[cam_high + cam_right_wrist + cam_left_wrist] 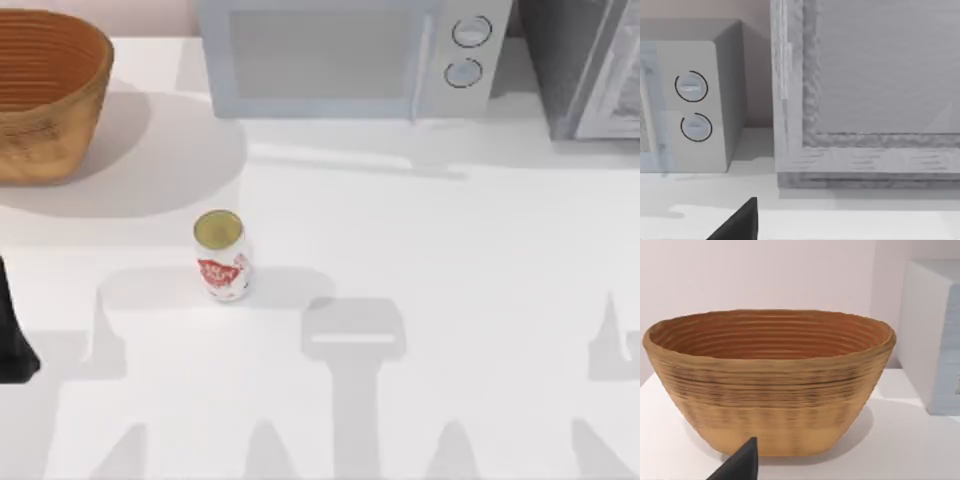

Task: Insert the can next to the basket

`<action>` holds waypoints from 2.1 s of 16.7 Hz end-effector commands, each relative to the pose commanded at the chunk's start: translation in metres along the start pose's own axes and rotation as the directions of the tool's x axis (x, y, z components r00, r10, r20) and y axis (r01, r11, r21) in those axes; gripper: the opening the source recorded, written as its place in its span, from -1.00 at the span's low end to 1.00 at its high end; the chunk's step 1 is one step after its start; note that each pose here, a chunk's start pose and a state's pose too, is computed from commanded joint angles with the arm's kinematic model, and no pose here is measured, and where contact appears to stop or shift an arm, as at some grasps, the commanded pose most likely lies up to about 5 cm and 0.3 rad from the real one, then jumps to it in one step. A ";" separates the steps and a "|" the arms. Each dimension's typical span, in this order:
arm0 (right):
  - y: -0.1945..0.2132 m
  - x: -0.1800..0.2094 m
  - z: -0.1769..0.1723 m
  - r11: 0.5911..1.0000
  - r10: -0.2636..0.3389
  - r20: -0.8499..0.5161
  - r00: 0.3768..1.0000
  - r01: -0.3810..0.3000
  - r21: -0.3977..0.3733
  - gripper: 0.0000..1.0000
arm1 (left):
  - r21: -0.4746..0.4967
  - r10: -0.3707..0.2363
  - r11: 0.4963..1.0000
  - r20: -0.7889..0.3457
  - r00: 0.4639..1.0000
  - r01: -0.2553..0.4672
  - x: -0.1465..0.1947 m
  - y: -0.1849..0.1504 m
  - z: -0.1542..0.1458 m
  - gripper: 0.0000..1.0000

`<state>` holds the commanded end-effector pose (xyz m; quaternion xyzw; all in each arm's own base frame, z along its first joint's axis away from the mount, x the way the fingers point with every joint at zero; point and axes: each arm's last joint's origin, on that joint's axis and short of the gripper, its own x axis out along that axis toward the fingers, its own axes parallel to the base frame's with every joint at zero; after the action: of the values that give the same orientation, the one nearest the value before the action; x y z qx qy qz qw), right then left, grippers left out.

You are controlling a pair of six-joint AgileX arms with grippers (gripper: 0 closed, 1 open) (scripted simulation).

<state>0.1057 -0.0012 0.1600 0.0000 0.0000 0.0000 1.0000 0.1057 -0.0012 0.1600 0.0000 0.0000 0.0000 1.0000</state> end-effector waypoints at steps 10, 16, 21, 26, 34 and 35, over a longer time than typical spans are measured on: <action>0.000 0.000 0.000 1.000 0.000 0.000 1.000 0.000 0.000 1.00 | 0.118 -0.124 0.980 -0.249 0.960 0.157 0.016 -0.017 0.062 1.00; 0.000 0.000 0.000 1.000 0.000 0.000 1.000 0.000 0.000 1.00 | 0.206 -0.192 0.874 -0.684 0.704 0.439 0.097 -0.063 0.107 1.00; 0.000 0.000 0.000 1.000 0.000 0.000 1.000 0.000 0.000 1.00 | 0.152 -0.122 0.747 -0.926 0.358 0.648 0.175 -0.120 0.089 1.00; 0.000 0.000 0.000 1.000 0.000 0.000 1.000 0.000 0.000 1.00 | 0.066 -0.043 0.683 -0.991 0.130 0.727 0.223 -0.160 0.069 1.00; 0.000 0.000 0.000 1.000 0.000 0.000 1.000 0.000 0.000 1.00 | 0.001 0.000 0.692 -1.000 0.001 0.722 0.259 -0.179 0.057 1.00; 0.000 0.000 0.000 1.000 0.000 0.000 1.000 0.000 0.000 1.00 | 0.001 0.000 0.693 -1.000 0.001 0.721 0.260 -0.179 0.057 1.00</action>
<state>0.1057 -0.0012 0.1600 0.0000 0.0000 0.0000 1.0000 0.3658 -0.1798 0.2173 0.2770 0.6503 -0.2768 0.6509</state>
